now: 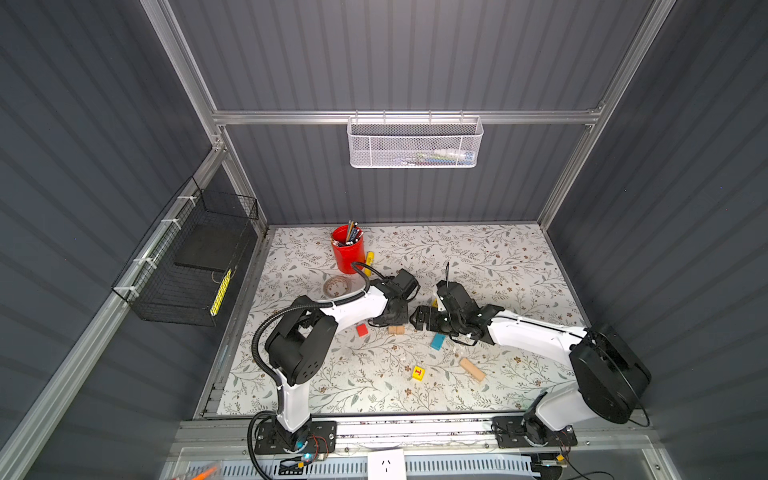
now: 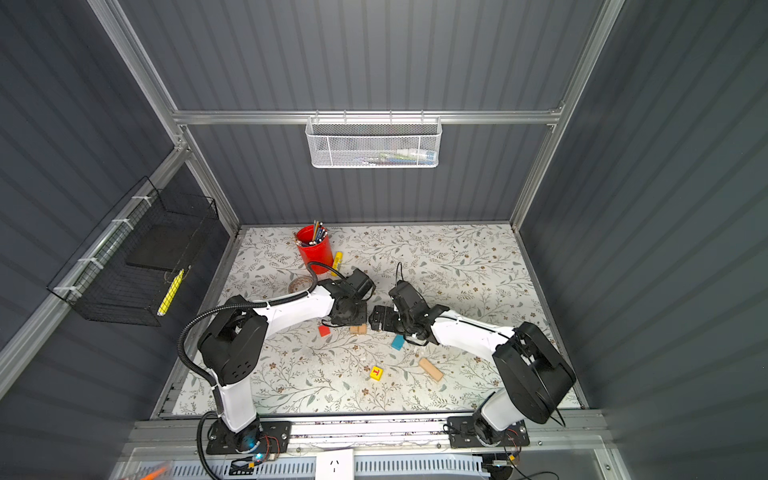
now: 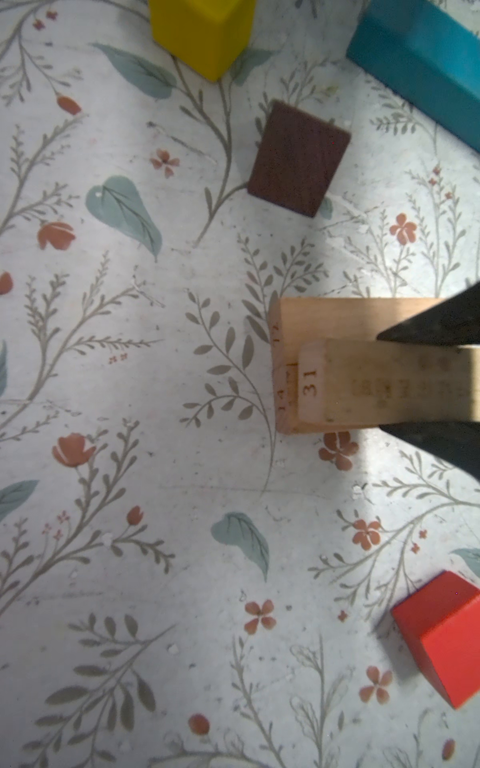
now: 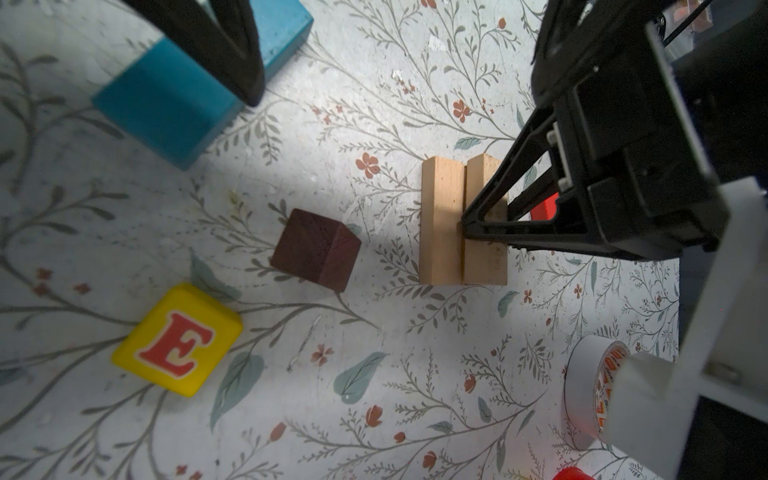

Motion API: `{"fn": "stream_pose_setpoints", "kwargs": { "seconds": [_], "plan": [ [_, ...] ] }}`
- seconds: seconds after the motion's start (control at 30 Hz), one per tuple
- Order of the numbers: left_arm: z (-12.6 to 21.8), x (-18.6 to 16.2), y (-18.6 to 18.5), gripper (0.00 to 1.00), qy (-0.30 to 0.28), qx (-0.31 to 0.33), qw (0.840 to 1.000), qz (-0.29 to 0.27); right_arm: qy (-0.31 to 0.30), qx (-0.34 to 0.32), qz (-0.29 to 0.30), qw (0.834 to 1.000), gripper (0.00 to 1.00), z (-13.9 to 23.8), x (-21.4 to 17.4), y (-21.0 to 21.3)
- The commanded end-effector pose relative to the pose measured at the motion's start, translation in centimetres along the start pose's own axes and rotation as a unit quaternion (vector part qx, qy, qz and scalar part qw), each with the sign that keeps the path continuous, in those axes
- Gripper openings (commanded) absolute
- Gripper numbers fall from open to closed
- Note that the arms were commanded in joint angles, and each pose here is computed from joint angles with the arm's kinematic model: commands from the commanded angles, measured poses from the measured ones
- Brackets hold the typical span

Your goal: Build the wood block tower

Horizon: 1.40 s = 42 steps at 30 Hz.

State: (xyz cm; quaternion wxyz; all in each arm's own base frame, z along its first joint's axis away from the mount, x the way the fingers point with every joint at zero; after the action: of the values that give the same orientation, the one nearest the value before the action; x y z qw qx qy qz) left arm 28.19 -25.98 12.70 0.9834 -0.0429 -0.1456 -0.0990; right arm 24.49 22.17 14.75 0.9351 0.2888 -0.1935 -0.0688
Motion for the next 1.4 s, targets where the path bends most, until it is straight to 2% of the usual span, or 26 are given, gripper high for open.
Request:
{"fn": "stream_pose_setpoints", "kwargs": {
  "seconds": [0.0,0.27,0.63,1.37],
  "plan": [
    [-0.1,0.0,0.4,0.26,0.007,0.008,1.000,0.004,-0.008,0.006,0.003,1.000,0.99,0.1,0.5,0.5],
    [0.3,0.1,0.3,0.33,0.003,-0.001,1.000,0.003,-0.012,0.005,0.003,1.000,0.99,0.5,0.6,0.5],
    [1.0,0.0,0.6,0.37,-0.008,-0.005,1.000,0.007,-0.012,0.002,0.004,1.000,0.99,0.6,0.7,0.7],
    [0.4,0.2,0.7,0.31,-0.001,-0.007,1.000,0.011,-0.013,0.000,0.005,1.000,0.99,0.6,0.7,0.5]
  ]
}}
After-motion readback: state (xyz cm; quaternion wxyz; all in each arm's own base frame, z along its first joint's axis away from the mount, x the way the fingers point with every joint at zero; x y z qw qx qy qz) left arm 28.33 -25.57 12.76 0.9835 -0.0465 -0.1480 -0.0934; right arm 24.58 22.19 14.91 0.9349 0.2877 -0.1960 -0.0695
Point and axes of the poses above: each gripper's point midway between its finger pads, its own z axis back along the fingers, its own y axis along the line the jaws close on, x = y × z, the point moved 9 cm from there along z, back along the fingers, and after that the axes turned 8 degrees about -z, right-handed, at the moved point
